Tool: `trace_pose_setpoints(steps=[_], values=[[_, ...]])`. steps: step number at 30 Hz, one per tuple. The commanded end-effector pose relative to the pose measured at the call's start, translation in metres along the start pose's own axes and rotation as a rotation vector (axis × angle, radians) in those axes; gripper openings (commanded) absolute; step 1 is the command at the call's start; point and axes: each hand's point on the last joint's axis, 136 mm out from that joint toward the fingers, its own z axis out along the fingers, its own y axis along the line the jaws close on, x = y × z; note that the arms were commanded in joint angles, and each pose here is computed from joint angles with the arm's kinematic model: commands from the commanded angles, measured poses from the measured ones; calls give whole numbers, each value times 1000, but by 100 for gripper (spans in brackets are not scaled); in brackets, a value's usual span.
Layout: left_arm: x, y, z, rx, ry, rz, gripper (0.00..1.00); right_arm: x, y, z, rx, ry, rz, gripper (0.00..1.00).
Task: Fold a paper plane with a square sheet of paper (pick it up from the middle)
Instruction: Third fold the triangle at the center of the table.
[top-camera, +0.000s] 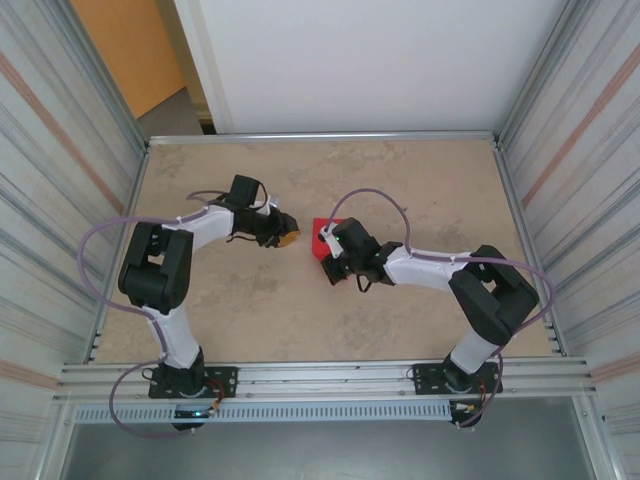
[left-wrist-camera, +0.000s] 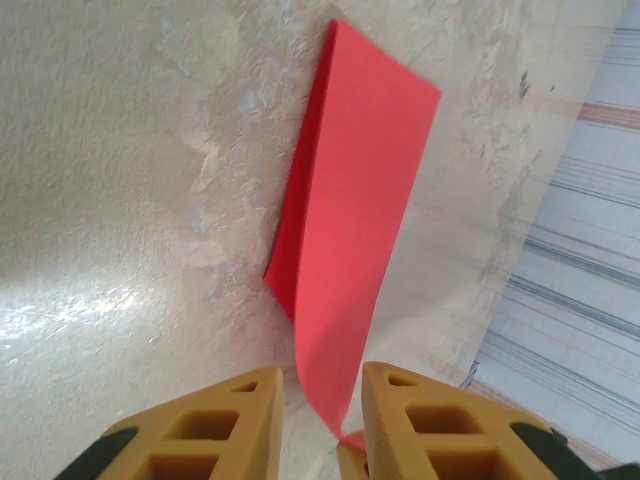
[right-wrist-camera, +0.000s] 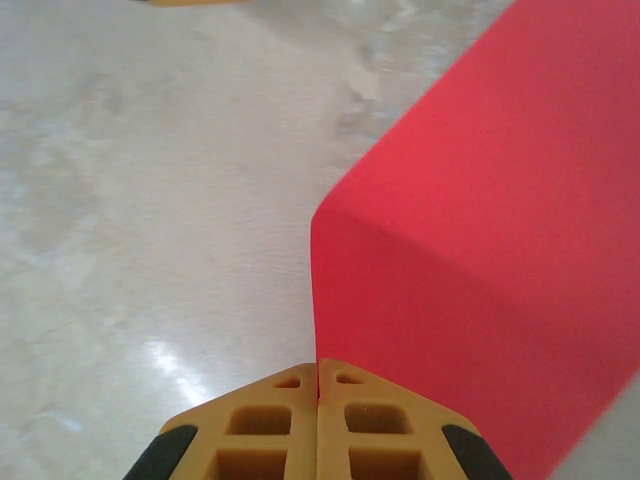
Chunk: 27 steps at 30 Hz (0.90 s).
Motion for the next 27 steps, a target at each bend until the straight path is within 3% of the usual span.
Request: trace_pose_setpoints(steps=[1,10,15,27], values=[[5,-15,-4,13,3,55,29,-6,23,-11,-141,-10,20,1],[6,-28,32,6,72,109,29,2,38,-13,-265,43,51,1],[5,-24,52,-15,111,115,24,5,42,-13,-309,62,69,1],[15,16,79,-143,191,81,18,9,14,-1,-230,96,174,2]])
